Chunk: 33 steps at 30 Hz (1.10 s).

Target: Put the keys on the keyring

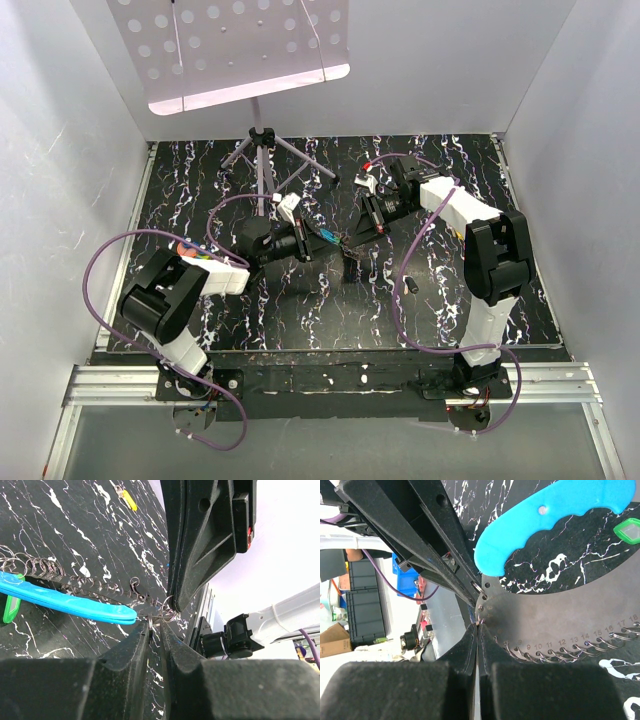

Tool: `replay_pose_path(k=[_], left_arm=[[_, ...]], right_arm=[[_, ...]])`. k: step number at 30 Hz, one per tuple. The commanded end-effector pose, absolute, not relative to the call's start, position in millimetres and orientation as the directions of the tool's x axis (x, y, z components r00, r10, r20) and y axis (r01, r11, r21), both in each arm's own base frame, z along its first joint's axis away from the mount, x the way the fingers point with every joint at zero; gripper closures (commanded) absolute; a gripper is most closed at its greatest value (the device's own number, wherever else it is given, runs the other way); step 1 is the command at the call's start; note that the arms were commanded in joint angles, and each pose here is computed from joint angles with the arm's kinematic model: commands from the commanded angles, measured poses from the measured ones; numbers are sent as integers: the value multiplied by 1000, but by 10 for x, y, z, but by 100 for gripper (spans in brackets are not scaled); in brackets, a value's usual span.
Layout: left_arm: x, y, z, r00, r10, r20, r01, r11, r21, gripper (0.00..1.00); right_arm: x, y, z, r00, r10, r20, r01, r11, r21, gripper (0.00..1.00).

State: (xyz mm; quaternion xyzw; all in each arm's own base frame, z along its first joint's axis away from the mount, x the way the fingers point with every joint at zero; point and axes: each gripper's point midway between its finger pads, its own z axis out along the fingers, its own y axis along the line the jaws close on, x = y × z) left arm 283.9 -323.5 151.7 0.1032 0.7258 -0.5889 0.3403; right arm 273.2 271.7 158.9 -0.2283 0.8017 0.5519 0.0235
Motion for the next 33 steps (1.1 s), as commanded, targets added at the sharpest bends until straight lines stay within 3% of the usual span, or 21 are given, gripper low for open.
replay_pose_path(k=[1,5,12,16,18,21,25,27,30,33], left_arm=[[2910,-3278,1591,-740,-267,-617,555,275,-785,89],[2909,-3290,1583,-744,-259,-616,556,272,-786,100],[2866,-3251,1662,-712,-240,-660,597,287,-749,100],[2805,-3144,1674,-656,-114,-746,665,379,-643,100],[2754,-3041,1776,-586,-14,-810,731,422,-536,100],[2664,-2875,2039,-403,180,-897,860,411,-304,100],[2364,-2726,2405,-95,336,-937,976,219,-21,100],[2166,-2684,2514,70,355,-932,991,85,106,100],[2007,-2670,2605,254,333,-908,964,-13,265,100],[1914,-2670,2733,350,288,-891,935,-43,353,100]], right_arm=[[2724,2768,1861,-877,-334,-346,-431,224,874,99],[2719,2766,1860,-878,-334,-344,-429,226,875,99],[2716,2751,1868,-870,-339,-359,-448,234,863,99],[2696,2674,1938,-816,-383,-434,-543,247,802,80],[2695,2608,2025,-760,-418,-497,-622,247,743,66],[2681,2529,2230,-645,-457,-613,-747,208,631,61],[2673,2488,2599,-411,-463,-785,-906,107,411,59],[2665,2524,2783,-235,-421,-876,-968,23,249,54],[2534,2601,2944,3,-293,-956,-993,-115,32,33],[2315,2720,3108,-37,-204,-978,-961,-261,91,30]])
